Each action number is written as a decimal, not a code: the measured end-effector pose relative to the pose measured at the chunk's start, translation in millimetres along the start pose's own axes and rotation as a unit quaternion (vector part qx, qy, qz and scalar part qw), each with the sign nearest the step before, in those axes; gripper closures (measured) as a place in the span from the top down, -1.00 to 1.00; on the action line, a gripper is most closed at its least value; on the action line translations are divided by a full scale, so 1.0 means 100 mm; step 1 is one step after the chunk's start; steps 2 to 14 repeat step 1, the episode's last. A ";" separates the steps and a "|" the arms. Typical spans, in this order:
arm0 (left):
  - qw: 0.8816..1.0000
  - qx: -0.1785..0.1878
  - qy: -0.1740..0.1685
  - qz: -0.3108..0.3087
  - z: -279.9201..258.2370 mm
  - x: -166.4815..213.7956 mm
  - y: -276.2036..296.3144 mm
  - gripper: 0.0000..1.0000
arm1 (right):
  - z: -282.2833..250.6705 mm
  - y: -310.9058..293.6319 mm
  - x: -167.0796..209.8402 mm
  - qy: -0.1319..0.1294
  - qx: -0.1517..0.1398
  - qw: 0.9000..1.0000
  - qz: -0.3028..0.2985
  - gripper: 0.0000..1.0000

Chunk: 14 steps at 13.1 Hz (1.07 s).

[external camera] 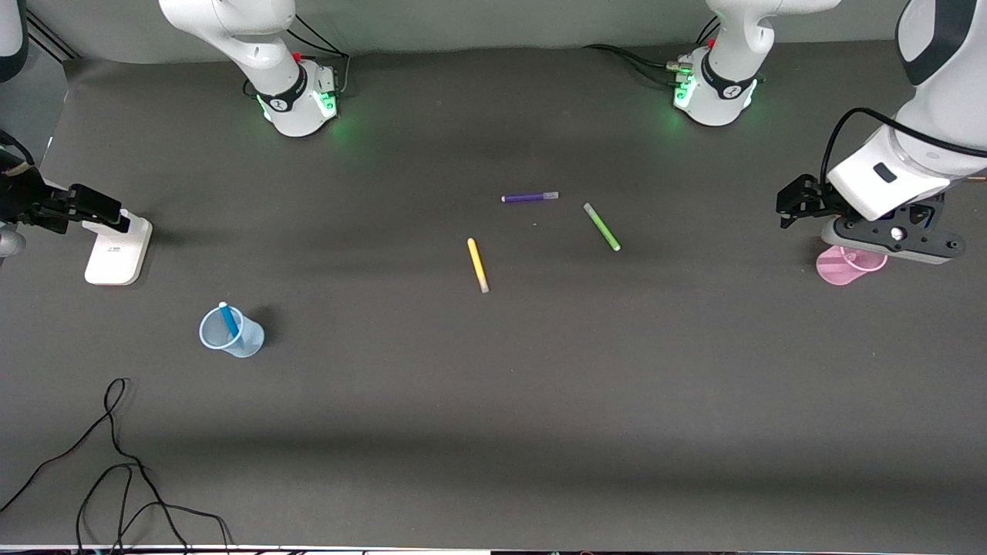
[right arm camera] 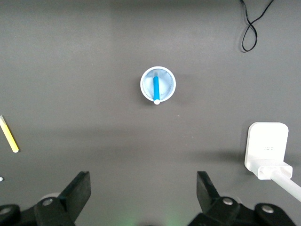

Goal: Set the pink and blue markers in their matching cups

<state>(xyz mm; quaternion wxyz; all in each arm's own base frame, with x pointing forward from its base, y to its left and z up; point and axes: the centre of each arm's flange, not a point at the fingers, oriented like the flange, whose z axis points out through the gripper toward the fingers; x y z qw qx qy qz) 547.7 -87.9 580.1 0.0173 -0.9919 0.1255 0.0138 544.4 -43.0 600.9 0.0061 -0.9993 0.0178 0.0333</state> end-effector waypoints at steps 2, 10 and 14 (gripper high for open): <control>1.000 0.000 0.000 0.003 0.00 0.00 0.03 0.99 | 0.00 0.00 0.00 0.000 0.000 1.000 0.000 1.00; 1.000 0.000 0.000 0.003 0.00 0.00 0.03 0.99 | 0.00 0.00 0.00 0.000 0.000 1.000 0.000 1.00; 1.000 0.000 0.000 0.003 0.00 0.00 0.03 0.99 | 0.00 0.00 0.00 0.000 0.000 1.000 0.000 1.00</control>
